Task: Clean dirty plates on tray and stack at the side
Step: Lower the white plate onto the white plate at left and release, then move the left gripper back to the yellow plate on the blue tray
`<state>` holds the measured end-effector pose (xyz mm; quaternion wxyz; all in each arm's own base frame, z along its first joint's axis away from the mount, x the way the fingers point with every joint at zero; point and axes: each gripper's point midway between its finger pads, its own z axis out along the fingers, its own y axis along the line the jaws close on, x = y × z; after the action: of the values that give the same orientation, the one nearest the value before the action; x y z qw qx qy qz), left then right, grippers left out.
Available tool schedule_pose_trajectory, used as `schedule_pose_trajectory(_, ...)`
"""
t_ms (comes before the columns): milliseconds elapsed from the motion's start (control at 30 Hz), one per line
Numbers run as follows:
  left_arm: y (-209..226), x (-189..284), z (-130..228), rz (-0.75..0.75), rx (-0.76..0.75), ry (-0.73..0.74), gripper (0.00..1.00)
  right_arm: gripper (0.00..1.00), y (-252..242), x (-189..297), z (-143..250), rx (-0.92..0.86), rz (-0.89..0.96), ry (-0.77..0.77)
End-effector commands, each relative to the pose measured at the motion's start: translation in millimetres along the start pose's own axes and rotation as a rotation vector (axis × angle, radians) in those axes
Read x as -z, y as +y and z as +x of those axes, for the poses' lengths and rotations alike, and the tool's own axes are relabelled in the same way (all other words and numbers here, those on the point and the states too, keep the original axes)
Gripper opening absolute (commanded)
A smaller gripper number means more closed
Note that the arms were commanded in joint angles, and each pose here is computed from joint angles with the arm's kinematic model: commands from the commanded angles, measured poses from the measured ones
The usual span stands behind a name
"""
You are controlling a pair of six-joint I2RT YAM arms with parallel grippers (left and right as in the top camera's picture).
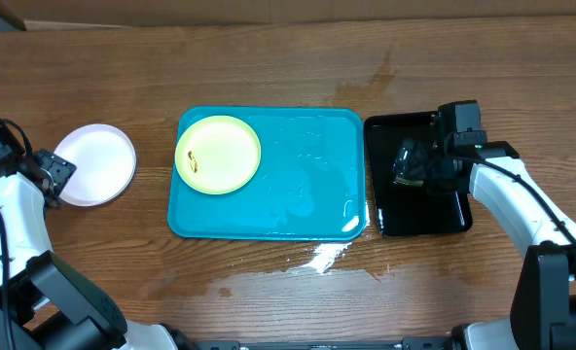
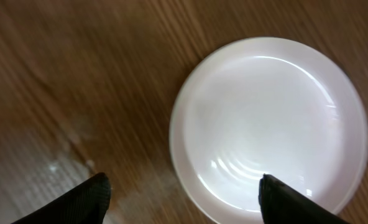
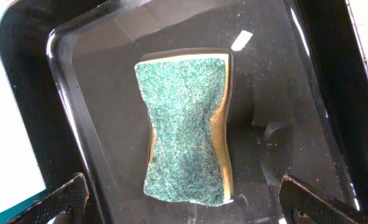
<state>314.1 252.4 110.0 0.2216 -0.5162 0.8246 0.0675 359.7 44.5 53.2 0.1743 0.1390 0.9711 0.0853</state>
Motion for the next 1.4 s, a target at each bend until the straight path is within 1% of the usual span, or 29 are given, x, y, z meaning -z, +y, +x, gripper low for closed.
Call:
schedule_pose_trajectory(0,-30.6,13.4,8.8,0.179,-0.046,0.057,0.75,1.00,-0.3,-1.4,1.3,0.005,0.002,0.001)
schedule_pose_trajectory(100,-44.8,19.2,26.3,0.260,-0.063,0.136,0.71,1.00,-0.3,-1.4,1.3,0.005,0.002,0.001)
schedule_pose_trajectory(167,-55.5,23.3,40.7,0.302,-0.103,0.185,0.68,1.00,-0.3,-1.4,1.3,0.005,0.002,0.001)
schedule_pose_trajectory(200,-61.0,25.4,47.4,0.320,-0.125,0.205,0.68,1.00,-0.3,-1.4,1.3,0.005,0.002,0.001)
schedule_pose_trajectory(267,-76.1,31.2,66.0,0.358,-0.197,0.251,0.68,1.00,-0.3,-1.4,1.3,0.004,0.002,0.001)
schedule_pose_trajectory(400,-106.5,43.4,109.7,0.381,-0.349,0.323,0.69,1.00,-0.3,-1.4,1.3,0.005,0.002,0.001)
schedule_pose_trajectory(433,-112.5,45.7,116.6,0.389,-0.376,0.330,0.69,1.00,-0.3,-1.4,1.3,0.005,0.002,0.001)
schedule_pose_trajectory(600,-160.7,68.4,174.3,0.462,-0.600,0.353,0.69,1.00,-0.3,-1.4,1.3,0.005,0.002,0.001)
schedule_pose_trajectory(733,-190.4,90.4,224.7,0.520,-0.730,0.379,0.67,1.00,-0.3,-1.4,1.3,0.005,0.002,0.001)
schedule_pose_trajectory(767,-197.6,96.3,237.5,0.539,-0.768,0.381,0.65,1.00,-0.2,-1.4,1.2,0.005,0.001,0.000)
schedule_pose_trajectory(800,-204.4,102.2,249.6,0.557,-0.811,0.375,0.63,1.00,-0.3,-1.4,1.3,0.005,0.002,0.001)
schedule_pose_trajectory(867,-213.9,109.3,267.1,0.559,-0.900,0.329,0.56,1.00,-0.2,-1.4,1.2,0.005,0.001,0.000)
schedule_pose_trajectory(900,-218.8,112.5,275.0,0.551,-0.945,0.292,0.50,1.00,-0.3,-1.4,1.3,0.005,0.002,0.001)
schedule_pose_trajectory(967,-227.5,117.7,285.8,0.535,-1.008,0.217,0.24,1.00,-0.2,-1.4,1.2,0.005,0.001,0.000)
schedule_pose_trajectory(1000,-232.1,120.4,290.3,0.528,-1.040,0.175,0.17,1.00,-0.3,-1.4,1.3,0.005,0.002,0.001)
schedule_pose_trajectory(1100,-243.4,126.2,295.6,0.491,-1.092,0.044,0.13,1.00,-0.3,-1.4,1.3,0.005,0.002,0.001)
schedule_pose_trajectory(1167,-248.1,126.6,295.1,0.449,-1.112,-0.039,0.14,1.00,-0.3,-1.4,1.3,0.005,0.002,0.001)
schedule_pose_trajectory(1200,-249.0,125.4,293.9,0.427,-1.118,-0.068,0.26,1.00,-0.2,-1.4,1.2,0.005,0.001,0.000)
schedule_pose_trajectory(1233,-249.5,124.2,293.2,0.410,-1.122,-0.090,0.34,1.00,-0.3,-1.4,1.3,0.005,0.002,0.001)
schedule_pose_trajectory(1267,-249.4,121.9,293.0,0.395,-1.126,-0.100,0.39,1.00,-0.3,-1.4,1.3,0.005,0.002,0.001)
schedule_pose_trajectory(1300,-248.9,118.7,292.4,0.380,-1.129,-0.106,0.40,1.00,-0.3,-1.4,1.3,0.005,0.002,0.001)
schedule_pose_trajectory(1367,-247.1,109.9,292.8,0.351,-1.135,-0.102,0.38,1.00,-0.3,-1.4,1.3,0.004,0.002,0.001)
